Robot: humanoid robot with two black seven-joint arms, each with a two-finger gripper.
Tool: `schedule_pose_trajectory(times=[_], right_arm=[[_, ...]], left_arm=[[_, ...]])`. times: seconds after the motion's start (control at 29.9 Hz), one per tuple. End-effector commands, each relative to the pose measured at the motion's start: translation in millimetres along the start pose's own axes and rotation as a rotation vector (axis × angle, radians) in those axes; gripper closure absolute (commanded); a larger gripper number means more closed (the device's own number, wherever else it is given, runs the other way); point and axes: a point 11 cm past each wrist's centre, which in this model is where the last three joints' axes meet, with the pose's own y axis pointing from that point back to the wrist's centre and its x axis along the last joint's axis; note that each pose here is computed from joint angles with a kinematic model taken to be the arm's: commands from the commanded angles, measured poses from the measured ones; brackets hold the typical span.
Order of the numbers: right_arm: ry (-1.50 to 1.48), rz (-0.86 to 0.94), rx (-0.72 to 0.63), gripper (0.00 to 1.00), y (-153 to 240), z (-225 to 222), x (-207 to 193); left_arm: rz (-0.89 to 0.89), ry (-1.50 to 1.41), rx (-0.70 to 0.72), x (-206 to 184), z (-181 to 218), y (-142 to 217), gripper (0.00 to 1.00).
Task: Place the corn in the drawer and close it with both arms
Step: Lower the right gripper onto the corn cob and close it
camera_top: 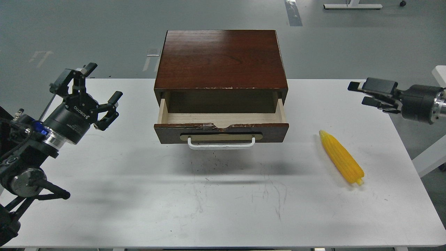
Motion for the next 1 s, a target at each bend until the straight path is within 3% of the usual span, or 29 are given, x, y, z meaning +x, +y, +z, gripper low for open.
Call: schedule_pose_trajectory(times=[0.0, 0.13, 0.53, 0.7, 0.77, 0.8, 0.94, 0.97], right_arm=[[0.194, -0.123, -0.119, 0.01, 0.5, 15.1, -16.1], [0.333, -0.27, -0.216, 0.02, -4.1, 38.1, -46.4], [0.403, -0.332, -0.217, 0.03, -40.9, 53.3, -81.1], [0.418, -0.363, -0.234, 0.09, -48.8, 61.6, -91.7], [0.417, -0.368, -0.228, 0.17, -52.0, 60.1, -93.9], [0.415, -0.367, -0.226, 0.29, -52.7, 59.6, -94.1], [0.415, -0.374, -0.227, 0.59, -52.8, 60.2, -96.0], [0.415, -0.383, -0.231, 0.73, -52.1, 61.7, -98.1]], left_arm=[[-0.014, 0.001, -0.005, -4.0, 2.1, -1.5, 0.0], [-0.022, 0.003, -0.008, -6.8, 3.0, -2.5, 0.0], [-0.031, 0.015, -0.013, -11.6, 0.3, -4.3, 0.0], [-0.031, 0.015, -0.013, -11.6, 0.3, -4.3, 0.0], [-0.031, 0.014, -0.011, -11.3, 0.5, -4.1, 0.0], [-0.03, 0.012, -0.012, -11.0, 1.0, -3.9, 0.0], [-0.03, 0.012, -0.01, -11.0, 0.8, -3.9, 0.0], [-0.03, 0.012, -0.01, -11.0, 0.8, -3.9, 0.0]])
